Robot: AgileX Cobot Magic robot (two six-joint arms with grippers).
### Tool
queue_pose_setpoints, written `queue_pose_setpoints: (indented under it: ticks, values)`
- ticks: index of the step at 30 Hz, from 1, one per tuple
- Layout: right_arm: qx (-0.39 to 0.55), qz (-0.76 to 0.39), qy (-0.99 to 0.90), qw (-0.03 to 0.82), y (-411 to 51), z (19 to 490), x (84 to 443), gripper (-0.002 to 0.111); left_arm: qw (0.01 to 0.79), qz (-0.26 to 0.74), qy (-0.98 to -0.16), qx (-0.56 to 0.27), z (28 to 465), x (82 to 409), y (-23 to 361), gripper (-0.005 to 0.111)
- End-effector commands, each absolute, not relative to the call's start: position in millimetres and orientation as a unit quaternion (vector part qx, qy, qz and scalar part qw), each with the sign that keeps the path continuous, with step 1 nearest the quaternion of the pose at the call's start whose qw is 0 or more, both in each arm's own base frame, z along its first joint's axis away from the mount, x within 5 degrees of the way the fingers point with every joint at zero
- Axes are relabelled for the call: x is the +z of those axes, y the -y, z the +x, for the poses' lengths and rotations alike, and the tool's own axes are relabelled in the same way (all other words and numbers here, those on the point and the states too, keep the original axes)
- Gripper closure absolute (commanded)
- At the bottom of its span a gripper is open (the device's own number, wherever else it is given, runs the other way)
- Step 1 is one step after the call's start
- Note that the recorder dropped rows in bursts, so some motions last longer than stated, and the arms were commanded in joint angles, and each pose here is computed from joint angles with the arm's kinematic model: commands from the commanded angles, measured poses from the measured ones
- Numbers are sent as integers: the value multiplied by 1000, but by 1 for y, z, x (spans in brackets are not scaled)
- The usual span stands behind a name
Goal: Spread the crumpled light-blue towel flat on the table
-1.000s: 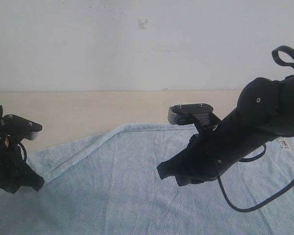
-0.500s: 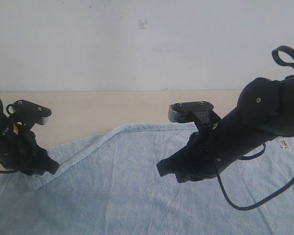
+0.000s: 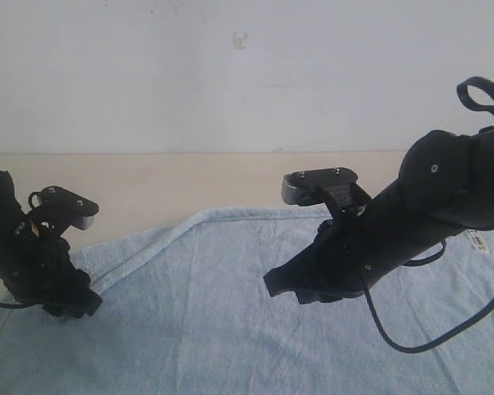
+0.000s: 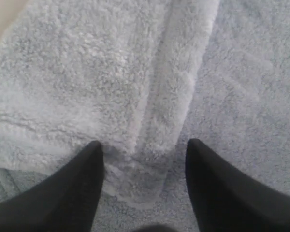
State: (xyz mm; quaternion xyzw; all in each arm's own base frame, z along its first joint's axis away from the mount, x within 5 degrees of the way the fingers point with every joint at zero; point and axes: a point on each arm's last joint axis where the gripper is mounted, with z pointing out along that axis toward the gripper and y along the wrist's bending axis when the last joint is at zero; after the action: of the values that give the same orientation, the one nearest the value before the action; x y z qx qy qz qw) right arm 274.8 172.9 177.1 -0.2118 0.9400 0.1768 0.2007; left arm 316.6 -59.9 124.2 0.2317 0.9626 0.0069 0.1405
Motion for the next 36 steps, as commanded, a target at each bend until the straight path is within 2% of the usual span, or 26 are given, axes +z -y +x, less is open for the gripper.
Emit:
queue_pose_setpoints:
  ticks: [1, 3, 7, 17, 26, 30, 36]
  values:
    - [175, -222, -939, 197, -172, 273, 177, 108, 131, 238, -962, 5, 317, 120, 59, 59]
    - [175, -222, -939, 196, -173, 273, 177, 108, 131, 238, -962, 5, 317, 120, 59, 68]
    - [176, -224, -940, 189, -173, 272, 176, 108, 138, 238, -961, 6, 321, 132, 60, 103]
    - [176, -224, -940, 188, -173, 272, 176, 108, 211, 194, -958, 0, 321, 188, 60, 103]
    - [176, -224, -940, 188, -173, 272, 176, 108, 357, 216, -908, 35, 359, 195, 57, 103]
    - [176, -224, -940, 188, -173, 272, 176, 108, 354, 176, -917, 44, 384, 195, 36, 103]
    - [175, -222, -939, 194, -173, 273, 177, 108, 283, 117, -951, 37, 395, 168, 10, 100]
